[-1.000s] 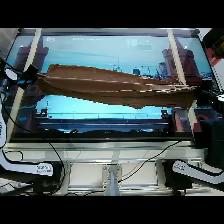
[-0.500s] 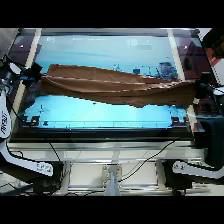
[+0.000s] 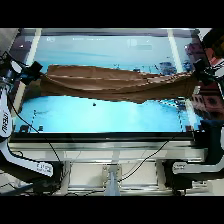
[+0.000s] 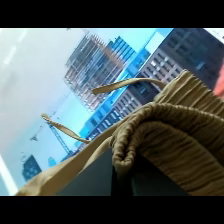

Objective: Fold the clothes and pants, and hang the long-sleeved shirts on hangers.

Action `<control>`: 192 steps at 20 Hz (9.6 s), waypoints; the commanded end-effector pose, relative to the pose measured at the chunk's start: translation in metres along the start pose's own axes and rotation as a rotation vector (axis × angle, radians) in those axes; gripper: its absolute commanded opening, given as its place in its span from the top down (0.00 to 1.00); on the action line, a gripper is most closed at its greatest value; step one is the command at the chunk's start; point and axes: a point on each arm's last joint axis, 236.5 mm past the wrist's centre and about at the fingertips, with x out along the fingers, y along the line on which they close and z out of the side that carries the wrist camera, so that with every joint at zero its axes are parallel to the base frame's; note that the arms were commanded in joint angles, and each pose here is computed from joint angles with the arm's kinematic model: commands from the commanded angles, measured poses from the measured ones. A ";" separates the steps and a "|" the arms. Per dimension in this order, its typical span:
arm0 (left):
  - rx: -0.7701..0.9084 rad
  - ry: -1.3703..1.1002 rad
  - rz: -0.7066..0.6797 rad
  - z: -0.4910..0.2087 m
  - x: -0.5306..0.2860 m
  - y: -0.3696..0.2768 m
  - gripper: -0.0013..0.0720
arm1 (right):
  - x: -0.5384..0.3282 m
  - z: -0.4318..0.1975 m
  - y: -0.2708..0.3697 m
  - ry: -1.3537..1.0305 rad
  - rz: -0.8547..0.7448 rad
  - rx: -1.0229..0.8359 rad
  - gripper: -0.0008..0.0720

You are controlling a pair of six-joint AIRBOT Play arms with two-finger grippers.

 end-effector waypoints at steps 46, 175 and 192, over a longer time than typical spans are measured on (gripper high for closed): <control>0.175 0.281 0.238 -0.018 -0.064 0.097 0.94 | 0.018 -0.001 0.019 0.089 -0.057 -0.433 0.67; 0.674 -0.036 -0.535 -0.168 -0.103 -0.218 0.41 | -0.201 -0.192 0.323 0.145 0.607 -1.040 0.96; 0.323 0.568 -0.654 -0.216 -0.007 -0.105 0.10 | -0.200 -0.186 0.328 0.104 0.616 -1.061 0.96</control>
